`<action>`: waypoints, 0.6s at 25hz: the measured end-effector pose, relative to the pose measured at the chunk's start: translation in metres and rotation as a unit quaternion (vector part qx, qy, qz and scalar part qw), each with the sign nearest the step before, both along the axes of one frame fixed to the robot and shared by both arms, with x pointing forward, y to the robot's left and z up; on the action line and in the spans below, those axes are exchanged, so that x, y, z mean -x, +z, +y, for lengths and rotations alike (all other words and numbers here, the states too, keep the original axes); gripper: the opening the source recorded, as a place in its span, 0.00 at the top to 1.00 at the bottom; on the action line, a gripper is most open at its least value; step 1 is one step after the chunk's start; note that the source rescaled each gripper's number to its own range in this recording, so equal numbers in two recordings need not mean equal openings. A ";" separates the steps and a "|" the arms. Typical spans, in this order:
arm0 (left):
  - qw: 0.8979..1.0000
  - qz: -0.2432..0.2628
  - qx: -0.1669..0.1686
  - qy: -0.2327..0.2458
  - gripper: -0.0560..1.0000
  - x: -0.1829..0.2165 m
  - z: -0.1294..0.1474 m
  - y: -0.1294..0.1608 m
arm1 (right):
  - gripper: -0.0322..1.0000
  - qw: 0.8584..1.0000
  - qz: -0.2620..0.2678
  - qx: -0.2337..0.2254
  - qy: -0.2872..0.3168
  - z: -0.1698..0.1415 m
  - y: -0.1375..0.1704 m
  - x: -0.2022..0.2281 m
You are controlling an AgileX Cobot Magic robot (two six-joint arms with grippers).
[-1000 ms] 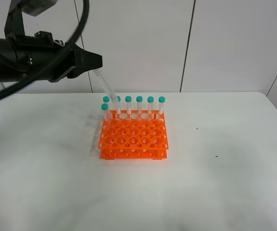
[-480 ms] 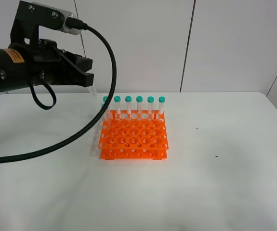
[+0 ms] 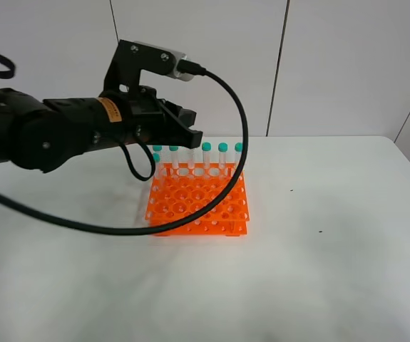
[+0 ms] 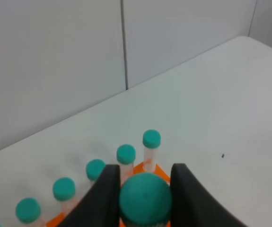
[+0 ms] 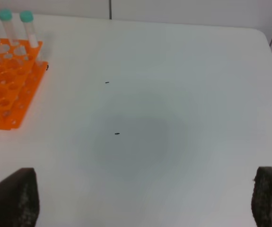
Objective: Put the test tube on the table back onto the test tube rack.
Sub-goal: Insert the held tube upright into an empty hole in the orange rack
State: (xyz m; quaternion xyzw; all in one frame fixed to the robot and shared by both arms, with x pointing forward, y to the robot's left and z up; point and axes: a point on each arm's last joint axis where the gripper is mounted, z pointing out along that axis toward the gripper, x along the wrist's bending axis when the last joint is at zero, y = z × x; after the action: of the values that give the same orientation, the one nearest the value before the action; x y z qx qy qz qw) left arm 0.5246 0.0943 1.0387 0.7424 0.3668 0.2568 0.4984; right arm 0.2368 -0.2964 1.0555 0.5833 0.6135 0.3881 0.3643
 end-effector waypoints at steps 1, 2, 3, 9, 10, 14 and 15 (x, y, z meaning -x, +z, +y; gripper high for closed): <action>1.000 0.003 -0.001 0.003 0.95 -0.007 -0.003 -0.003 | 0.00 1.000 0.000 0.000 0.000 0.000 0.000 0.000; 1.000 0.009 -0.004 0.008 0.95 -0.014 -0.004 -0.009 | 0.00 1.000 0.000 0.000 0.000 0.000 0.000 0.000; 1.000 0.016 -0.009 0.014 0.95 -0.022 -0.003 -0.016 | 0.00 1.000 0.000 0.000 0.000 0.000 0.000 0.000; 0.996 0.043 -0.017 0.074 0.95 -0.055 0.027 -0.043 | 0.00 1.000 0.000 0.000 0.000 0.000 0.000 0.000; 0.996 0.042 -0.019 0.079 0.95 -0.058 0.032 -0.045 | 0.00 1.000 0.000 0.000 0.000 0.000 0.000 0.000; 0.997 0.026 -0.028 0.072 0.95 -0.064 0.032 -0.044 | 0.00 1.000 0.000 0.000 0.000 0.000 0.000 0.000; 0.997 0.023 -0.028 0.070 0.95 -0.065 0.031 -0.045 | 0.00 1.000 0.000 0.000 0.000 0.000 0.000 0.000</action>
State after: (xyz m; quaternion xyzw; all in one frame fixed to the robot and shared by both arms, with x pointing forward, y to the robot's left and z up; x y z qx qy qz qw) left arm 0.5901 0.1256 0.9940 0.7340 0.4224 0.2839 0.4497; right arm 0.2368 -0.2964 1.0555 0.5833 0.6135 0.3881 0.3643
